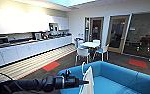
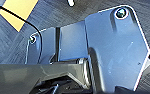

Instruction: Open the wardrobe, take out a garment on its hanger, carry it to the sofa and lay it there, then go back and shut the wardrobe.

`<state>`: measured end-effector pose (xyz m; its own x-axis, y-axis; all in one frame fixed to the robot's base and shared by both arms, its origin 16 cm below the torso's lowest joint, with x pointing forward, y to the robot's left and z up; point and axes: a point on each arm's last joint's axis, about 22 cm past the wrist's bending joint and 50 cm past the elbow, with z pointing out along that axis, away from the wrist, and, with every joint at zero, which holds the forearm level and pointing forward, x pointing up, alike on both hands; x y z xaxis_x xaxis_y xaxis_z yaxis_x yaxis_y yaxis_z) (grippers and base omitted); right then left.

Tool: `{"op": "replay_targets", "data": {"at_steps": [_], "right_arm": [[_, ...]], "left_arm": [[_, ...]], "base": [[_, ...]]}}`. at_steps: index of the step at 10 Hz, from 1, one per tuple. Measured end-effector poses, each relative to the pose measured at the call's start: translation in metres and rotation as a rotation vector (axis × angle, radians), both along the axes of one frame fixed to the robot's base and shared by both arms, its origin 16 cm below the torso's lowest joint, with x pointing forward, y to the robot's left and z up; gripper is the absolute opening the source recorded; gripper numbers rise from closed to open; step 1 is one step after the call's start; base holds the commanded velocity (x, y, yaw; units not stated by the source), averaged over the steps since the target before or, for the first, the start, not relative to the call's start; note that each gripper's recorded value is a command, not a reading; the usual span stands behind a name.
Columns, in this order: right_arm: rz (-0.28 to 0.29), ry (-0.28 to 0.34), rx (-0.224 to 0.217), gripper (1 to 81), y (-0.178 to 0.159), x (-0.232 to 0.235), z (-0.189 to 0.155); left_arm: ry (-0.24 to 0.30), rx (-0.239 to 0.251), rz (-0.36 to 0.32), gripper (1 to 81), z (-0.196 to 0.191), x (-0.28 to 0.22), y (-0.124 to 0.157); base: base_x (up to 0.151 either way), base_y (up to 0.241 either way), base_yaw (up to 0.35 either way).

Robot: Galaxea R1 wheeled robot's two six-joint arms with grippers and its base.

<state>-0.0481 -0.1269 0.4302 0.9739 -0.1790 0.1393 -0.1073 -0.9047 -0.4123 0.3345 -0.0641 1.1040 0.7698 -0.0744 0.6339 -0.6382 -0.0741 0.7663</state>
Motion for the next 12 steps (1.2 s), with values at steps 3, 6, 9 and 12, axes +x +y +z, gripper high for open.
{"op": "replay_targets", "data": {"at_steps": [3, 6, 9, 12], "right_arm": [[0.0, 0.0, 0.001, 81.1, 0.001, 0.0, 0.0], [0.0, 0.0, 0.002, 81.1, 0.002, 0.0, 0.0], [0.0, 0.0, 0.002, 81.1, 0.002, 0.0, 0.0], [0.0, 0.0, 0.002, 81.1, 0.002, 0.0, 0.0]], "left_arm": [[-0.001, 0.002, 0.007, 1.0, -0.001, 0.002, 0.003], [-0.002, 0.006, 0.016, 1.0, -0.001, 0.005, 0.006], [-0.002, 0.008, 0.022, 1.0, -0.001, 0.006, 0.011], [-0.003, 0.016, 0.033, 1.0, -0.003, 0.01, 0.015]], "base": [[0.0, 0.0, -0.281], [0.0, 0.0, -0.278], [0.0, 0.0, -0.254], [0.0, 0.0, -0.227]]}}
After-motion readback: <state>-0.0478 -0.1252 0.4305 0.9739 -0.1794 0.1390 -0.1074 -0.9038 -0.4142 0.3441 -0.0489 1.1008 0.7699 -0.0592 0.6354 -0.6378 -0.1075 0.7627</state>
